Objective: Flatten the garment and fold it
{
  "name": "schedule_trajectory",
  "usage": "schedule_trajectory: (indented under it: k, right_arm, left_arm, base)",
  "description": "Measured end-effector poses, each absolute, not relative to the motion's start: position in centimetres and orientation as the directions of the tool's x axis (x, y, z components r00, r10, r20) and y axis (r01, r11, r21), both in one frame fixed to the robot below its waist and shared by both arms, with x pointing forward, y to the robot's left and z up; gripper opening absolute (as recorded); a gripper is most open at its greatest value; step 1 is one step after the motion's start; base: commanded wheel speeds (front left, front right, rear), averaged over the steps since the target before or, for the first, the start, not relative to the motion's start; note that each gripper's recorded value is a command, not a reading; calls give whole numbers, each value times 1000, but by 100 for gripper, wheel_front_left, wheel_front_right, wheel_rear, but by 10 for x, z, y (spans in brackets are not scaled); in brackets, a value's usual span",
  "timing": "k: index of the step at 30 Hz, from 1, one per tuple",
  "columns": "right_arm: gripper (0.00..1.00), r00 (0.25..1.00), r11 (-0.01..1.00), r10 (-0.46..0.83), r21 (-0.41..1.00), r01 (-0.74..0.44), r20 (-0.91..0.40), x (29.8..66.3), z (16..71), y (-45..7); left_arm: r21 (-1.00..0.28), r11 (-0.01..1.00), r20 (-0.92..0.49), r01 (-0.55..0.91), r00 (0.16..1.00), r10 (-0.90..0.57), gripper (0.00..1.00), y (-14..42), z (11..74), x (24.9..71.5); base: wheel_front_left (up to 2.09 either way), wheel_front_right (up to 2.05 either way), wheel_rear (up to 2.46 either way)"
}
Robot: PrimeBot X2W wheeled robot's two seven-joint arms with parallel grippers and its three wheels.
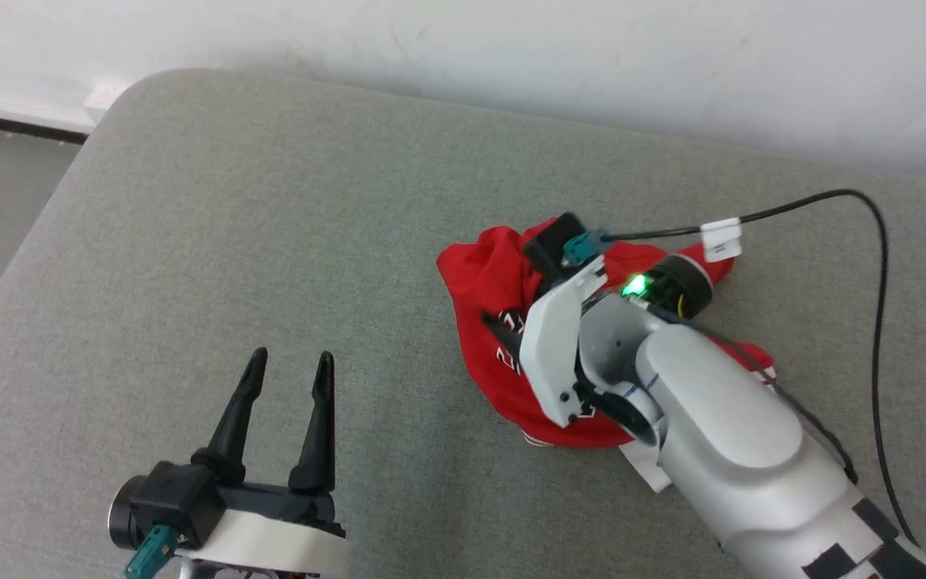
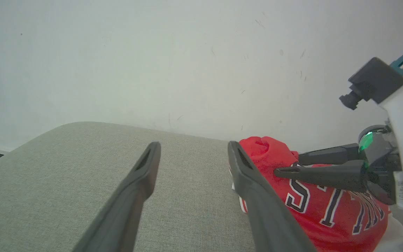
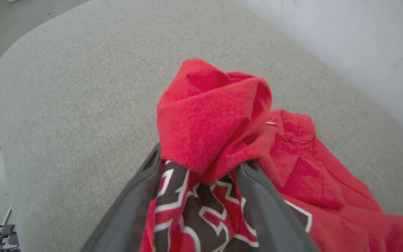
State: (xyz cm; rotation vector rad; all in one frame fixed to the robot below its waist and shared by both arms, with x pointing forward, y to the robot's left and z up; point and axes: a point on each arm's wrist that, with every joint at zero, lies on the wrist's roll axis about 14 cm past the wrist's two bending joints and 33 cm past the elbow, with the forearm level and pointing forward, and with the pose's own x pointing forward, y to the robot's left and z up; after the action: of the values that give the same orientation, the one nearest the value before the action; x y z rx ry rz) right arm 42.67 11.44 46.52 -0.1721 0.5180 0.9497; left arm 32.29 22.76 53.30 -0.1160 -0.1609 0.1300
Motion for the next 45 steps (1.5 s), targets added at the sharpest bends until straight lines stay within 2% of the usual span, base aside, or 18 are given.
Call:
schedule_trajectory:
  k: [4,7,10,14,22,28,32,33,34,35,36,41,45]
  right_arm:
    - [100,564,641,722,79,-764,-401,447,497,100]
    - [100,661,713,671,46,-700,-336,468,521,66]
    - [100,755,800,567,0,-600,-331,482,527,10]
    - [100,817,877,430,-35,-478,-383,472,512,-56]
    - [100,743,932,292,6,-362,-603,414,445,-103]
    - [100,709,944,261,19,-330,-655,411,416,-108]
    - [100,644,941,263,46,-334,-718,405,389,-99]
    - [80,629,940,266,52,-337,-730,404,383,-97]
    - [35,620,939,270,58,-340,-737,404,381,-94]
    - [6,614,937,271,57,-345,-742,406,379,-92]
    - [0,615,935,273,55,-350,-740,408,380,-90]
    - [0,631,931,283,48,-363,-722,413,387,-85]
    - [0,695,927,310,44,-373,-648,422,417,-81]
  left_arm:
    - [-128,985,163,-112,978,132,100,224,536,319]
    - [-130,986,166,-103,978,124,100,220,537,316]
    - [-129,988,173,-89,979,111,100,216,538,316]
    - [-126,989,184,-75,978,97,100,212,542,320]
    - [-113,991,150,-75,984,92,100,213,532,330]
    - [-105,991,143,-81,985,95,100,217,530,338]
    - [-88,990,130,-112,984,123,100,227,527,336]
    - [-86,989,126,-118,984,129,100,229,526,336]
    - [-85,989,123,-121,984,131,100,231,525,335]
    - [-83,989,121,-126,983,136,100,232,525,334]
    - [-82,988,119,-131,983,140,100,234,524,334]
    - [-84,989,125,-126,983,136,100,233,525,335]
    - [-90,990,142,-105,983,117,100,228,530,338]
  base:
    - [0,0,0]
    - [0,0,0]
    - [0,0,0]
    - [0,0,0]
    - [0,0,0]
    - [0,0,0]
    - [0,0,0]
    - [0,0,0]
    - [0,0,0]
    - [0,0,0]
    - [0,0,0]
    - [0,0,0]
    - [0,0,0]
